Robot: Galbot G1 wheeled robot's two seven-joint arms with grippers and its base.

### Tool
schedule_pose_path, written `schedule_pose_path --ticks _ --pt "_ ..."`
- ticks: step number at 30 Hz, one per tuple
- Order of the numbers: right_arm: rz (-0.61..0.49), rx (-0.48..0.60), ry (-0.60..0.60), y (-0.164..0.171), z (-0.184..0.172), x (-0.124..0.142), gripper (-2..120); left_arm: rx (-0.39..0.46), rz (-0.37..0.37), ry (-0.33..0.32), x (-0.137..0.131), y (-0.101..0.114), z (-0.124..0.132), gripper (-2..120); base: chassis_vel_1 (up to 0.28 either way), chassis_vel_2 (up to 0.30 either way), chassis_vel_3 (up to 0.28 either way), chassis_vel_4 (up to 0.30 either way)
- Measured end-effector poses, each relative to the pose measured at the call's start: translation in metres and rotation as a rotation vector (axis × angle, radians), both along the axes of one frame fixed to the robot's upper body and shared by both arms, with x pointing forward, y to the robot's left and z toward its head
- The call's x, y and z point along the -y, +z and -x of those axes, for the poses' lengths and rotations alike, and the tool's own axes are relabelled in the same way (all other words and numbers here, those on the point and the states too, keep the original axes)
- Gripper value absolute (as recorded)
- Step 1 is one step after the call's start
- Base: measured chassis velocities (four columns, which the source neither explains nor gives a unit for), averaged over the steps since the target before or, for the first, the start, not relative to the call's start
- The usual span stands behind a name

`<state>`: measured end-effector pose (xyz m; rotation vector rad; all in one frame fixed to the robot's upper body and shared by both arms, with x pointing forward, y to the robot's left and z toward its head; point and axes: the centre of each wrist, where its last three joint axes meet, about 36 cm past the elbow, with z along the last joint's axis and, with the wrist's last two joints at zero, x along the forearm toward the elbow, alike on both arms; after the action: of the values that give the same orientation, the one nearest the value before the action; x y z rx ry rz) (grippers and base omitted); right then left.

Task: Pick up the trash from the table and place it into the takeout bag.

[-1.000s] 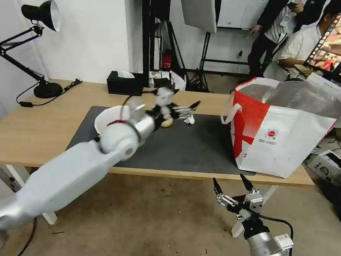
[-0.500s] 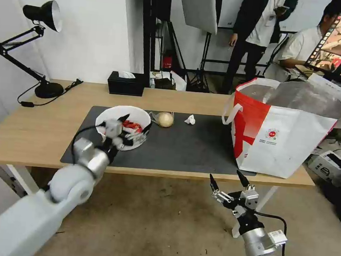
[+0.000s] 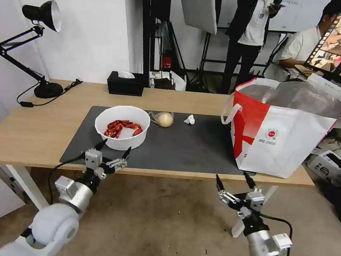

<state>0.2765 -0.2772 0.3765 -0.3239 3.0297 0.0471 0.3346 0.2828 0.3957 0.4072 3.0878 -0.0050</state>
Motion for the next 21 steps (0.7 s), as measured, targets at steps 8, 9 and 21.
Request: schedule_pose_path --ticks 8,9,21 --pt "0.004 -0.028 0.008 -0.012 0.006 0.003 100 -0.024 -0.023 0.047 -0.004 -0.021 0.021 100 0.0 0.0 0.0 0.0" --pt "0.005 -0.031 0.013 -0.013 0.007 0.003 100 -0.026 -0.025 0.052 -0.005 -0.021 0.023 100 0.0 0.0 0.0 0.0" --pt "0.013 -0.044 0.03 -0.018 0.01 0.001 100 -0.038 -0.036 0.072 -0.011 -0.025 0.034 100 0.0 0.0 0.0 0.0"
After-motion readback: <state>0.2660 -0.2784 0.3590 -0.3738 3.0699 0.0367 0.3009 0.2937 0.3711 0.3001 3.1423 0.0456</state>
